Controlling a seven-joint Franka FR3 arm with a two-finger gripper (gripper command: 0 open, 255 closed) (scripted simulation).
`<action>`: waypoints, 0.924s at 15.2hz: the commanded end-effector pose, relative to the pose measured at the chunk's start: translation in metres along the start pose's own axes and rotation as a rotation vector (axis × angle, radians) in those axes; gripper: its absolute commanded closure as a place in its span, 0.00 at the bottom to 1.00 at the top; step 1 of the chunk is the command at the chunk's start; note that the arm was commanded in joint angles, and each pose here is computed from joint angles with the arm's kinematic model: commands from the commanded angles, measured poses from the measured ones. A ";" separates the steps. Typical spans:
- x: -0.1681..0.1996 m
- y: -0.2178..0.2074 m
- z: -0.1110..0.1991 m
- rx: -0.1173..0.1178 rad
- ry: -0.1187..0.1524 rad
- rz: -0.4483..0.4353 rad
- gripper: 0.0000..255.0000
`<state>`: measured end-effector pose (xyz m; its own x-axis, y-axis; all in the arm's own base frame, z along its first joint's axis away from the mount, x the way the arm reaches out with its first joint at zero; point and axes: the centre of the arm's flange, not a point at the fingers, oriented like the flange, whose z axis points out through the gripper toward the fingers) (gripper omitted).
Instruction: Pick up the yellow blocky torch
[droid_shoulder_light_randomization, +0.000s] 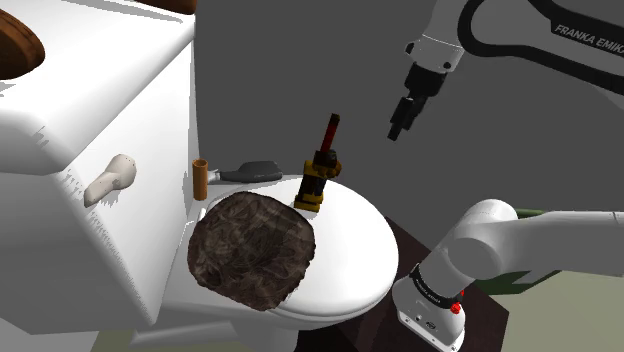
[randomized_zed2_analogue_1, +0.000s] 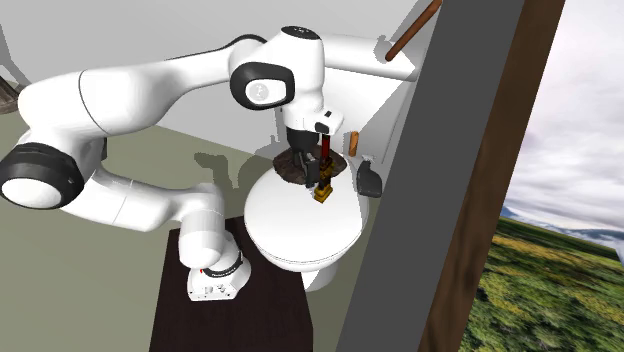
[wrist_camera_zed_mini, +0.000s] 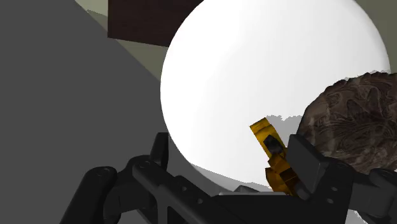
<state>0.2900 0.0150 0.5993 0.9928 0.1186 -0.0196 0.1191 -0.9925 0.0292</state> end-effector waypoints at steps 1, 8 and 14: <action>0.000 0.000 0.000 0.000 0.000 0.000 0.00; 0.062 -0.058 0.024 0.019 0.019 -0.378 0.00; 0.088 -0.105 0.043 0.031 0.031 -0.614 0.00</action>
<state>0.3603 0.1237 0.5558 0.7566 0.6539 0.0039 0.6539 -0.7565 -0.0064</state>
